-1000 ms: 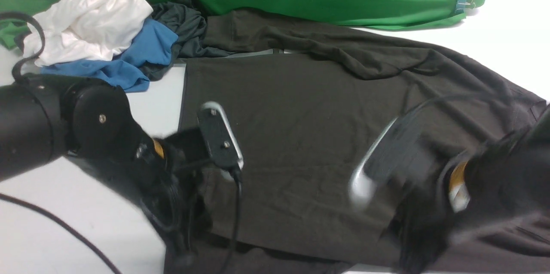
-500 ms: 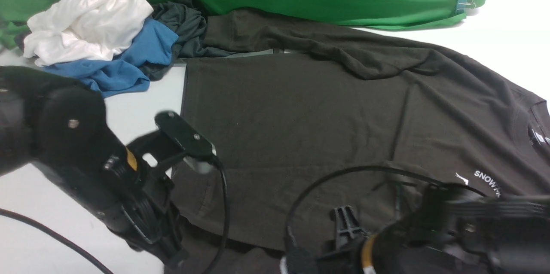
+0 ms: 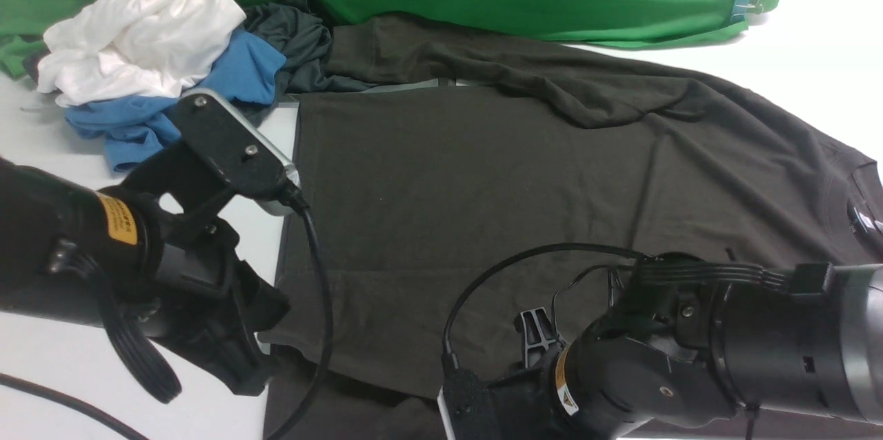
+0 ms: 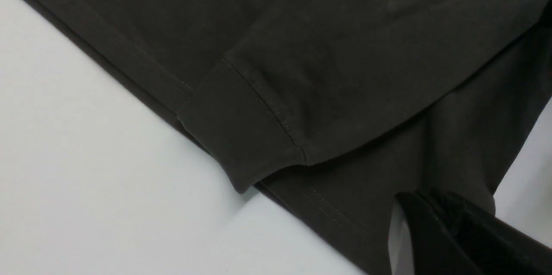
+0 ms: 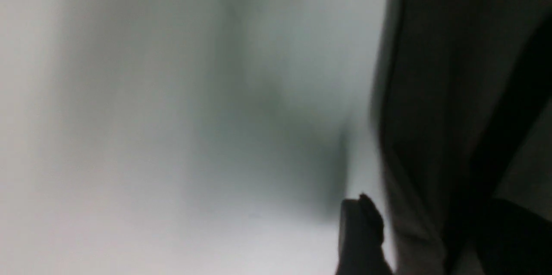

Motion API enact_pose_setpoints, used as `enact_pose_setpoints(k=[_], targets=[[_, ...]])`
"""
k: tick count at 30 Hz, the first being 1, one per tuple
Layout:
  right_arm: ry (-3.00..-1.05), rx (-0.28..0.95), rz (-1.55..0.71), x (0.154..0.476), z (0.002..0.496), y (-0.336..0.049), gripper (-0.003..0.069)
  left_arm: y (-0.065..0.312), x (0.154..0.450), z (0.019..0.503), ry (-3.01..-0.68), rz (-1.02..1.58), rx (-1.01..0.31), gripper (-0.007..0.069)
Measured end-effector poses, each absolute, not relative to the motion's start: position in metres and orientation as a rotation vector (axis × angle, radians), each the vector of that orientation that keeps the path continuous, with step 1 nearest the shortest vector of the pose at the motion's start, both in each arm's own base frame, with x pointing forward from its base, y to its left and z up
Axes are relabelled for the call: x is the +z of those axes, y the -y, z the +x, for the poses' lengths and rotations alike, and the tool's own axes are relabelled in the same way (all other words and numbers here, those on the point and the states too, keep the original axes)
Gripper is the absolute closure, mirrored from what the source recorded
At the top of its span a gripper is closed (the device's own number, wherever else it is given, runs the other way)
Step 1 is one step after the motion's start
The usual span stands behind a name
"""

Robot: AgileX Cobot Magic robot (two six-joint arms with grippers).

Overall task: Fold a long-sleeved shirt on a white desktop.
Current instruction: 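Fold the left side of the black T-shirt inward over its body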

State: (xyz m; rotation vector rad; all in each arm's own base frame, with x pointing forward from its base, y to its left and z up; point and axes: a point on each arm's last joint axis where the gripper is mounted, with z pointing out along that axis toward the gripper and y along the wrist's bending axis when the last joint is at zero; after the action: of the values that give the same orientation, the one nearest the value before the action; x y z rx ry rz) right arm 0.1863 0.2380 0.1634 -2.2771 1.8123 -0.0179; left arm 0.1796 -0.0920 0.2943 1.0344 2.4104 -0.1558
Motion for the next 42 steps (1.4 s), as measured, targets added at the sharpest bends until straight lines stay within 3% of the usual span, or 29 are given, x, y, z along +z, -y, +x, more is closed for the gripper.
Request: enact_pose_setpoints(k=[7, 14, 24, 35, 37, 42], targets=[[-1.818, -0.016, -2.326, 0.16, 0.183, -0.238, 0.0375, 0.092, 0.295, 0.179, -2.406, 1.032, -0.156, 0.0608], [-1.828, -0.016, -2.347, 0.153, 0.184, -0.24, 0.0386, 0.092, 0.295, 0.179, -2.406, 1.032, -0.156, 0.0608], [-1.81, -0.012, -2.331, 0.174, 0.188, -0.25, 0.0386, 0.092, 0.295, 0.179, -2.404, 1.032, -0.156, 0.0608], [-1.822, -0.018, -2.435, 0.152, 0.19, -0.252, 0.0397, 0.092, 0.296, 0.179, -2.403, 1.03, -0.159, 0.0608], [-1.835, -0.018, -2.434, 0.152, 0.189, -0.251, 0.0423, 0.092, 0.296, 0.179, -2.403, 1.03, -0.159, 0.0608], [-1.952, -0.012, -2.386, 0.153, 0.187, -0.249, 0.0599, 0.092, 0.295, 0.178, -2.407, 1.032, -0.159, 0.0608]])
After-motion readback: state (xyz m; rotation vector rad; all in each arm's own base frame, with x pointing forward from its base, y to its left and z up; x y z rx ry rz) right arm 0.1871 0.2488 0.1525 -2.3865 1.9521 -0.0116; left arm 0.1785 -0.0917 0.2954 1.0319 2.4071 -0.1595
